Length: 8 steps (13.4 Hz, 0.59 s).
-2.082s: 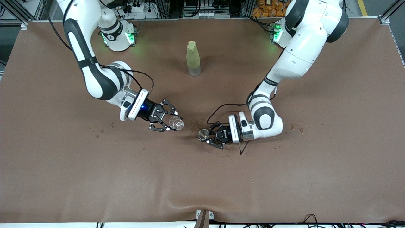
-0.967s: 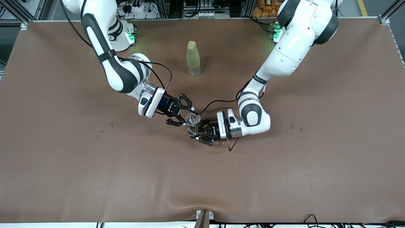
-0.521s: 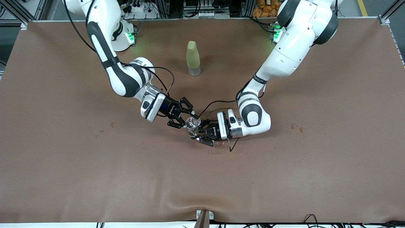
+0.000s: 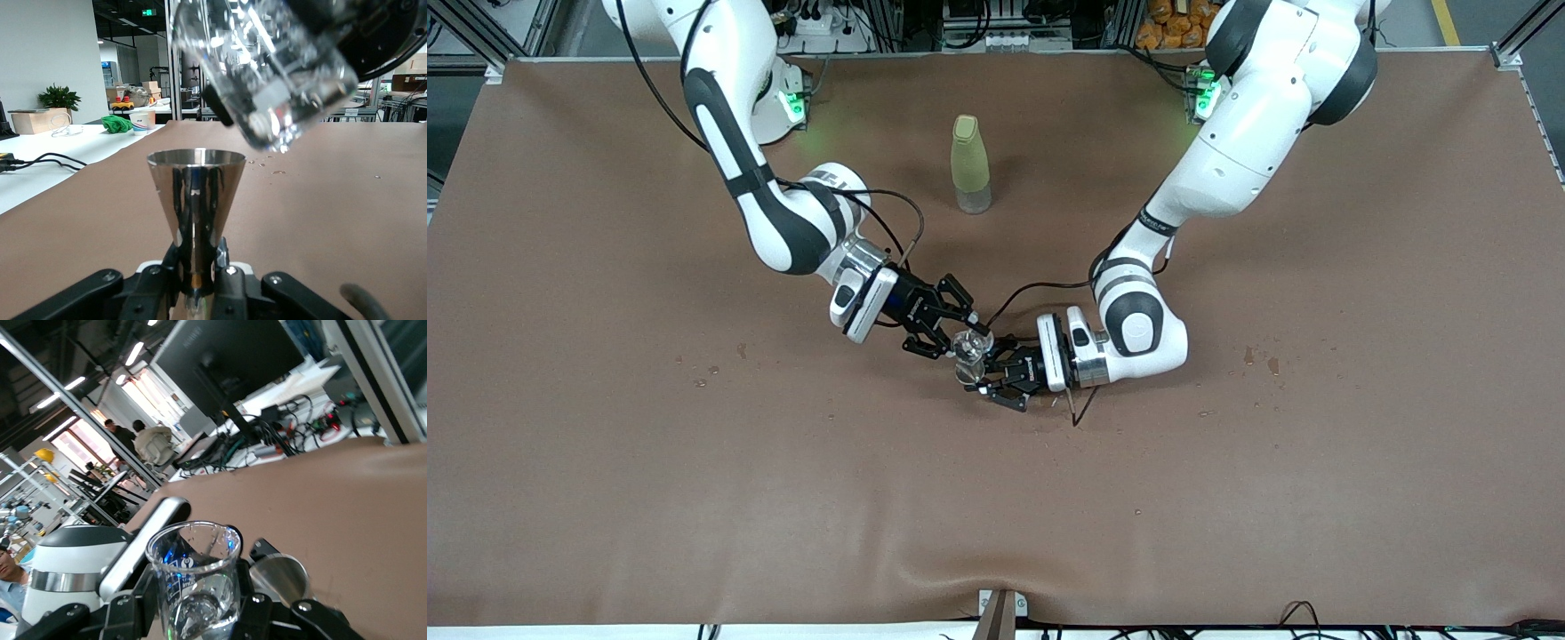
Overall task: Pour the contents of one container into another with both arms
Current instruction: 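Tilt the beaker with the right gripper over the jigger, then pour water from the beaker into the jigger held by the left gripper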
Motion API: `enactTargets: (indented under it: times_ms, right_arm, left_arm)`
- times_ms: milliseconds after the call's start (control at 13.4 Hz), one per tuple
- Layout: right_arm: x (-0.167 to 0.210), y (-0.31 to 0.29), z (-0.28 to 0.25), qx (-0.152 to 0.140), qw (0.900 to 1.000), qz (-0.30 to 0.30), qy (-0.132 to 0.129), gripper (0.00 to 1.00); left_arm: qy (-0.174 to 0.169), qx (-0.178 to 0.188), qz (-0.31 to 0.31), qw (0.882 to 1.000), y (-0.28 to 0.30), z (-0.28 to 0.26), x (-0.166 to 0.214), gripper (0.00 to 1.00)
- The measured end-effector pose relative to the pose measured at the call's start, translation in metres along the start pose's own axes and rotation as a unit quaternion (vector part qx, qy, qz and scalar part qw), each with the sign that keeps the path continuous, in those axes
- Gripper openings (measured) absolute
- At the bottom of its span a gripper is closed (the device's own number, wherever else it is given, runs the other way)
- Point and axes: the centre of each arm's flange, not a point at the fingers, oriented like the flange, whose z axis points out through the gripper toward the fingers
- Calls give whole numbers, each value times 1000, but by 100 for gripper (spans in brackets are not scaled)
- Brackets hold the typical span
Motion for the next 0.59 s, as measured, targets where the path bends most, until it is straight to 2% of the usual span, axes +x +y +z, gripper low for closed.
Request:
enactTargets:
  times_ms: [223,595]
  right_arm:
    - [-5,-6,3,-7,999,32,-10,50]
    - [-5,-12,5,-7,996,88,-12,50]
  left_arm:
    - [0,0,0,1000,0,0,0,21]
    - [0,0,0,1000,0,0,0,21]
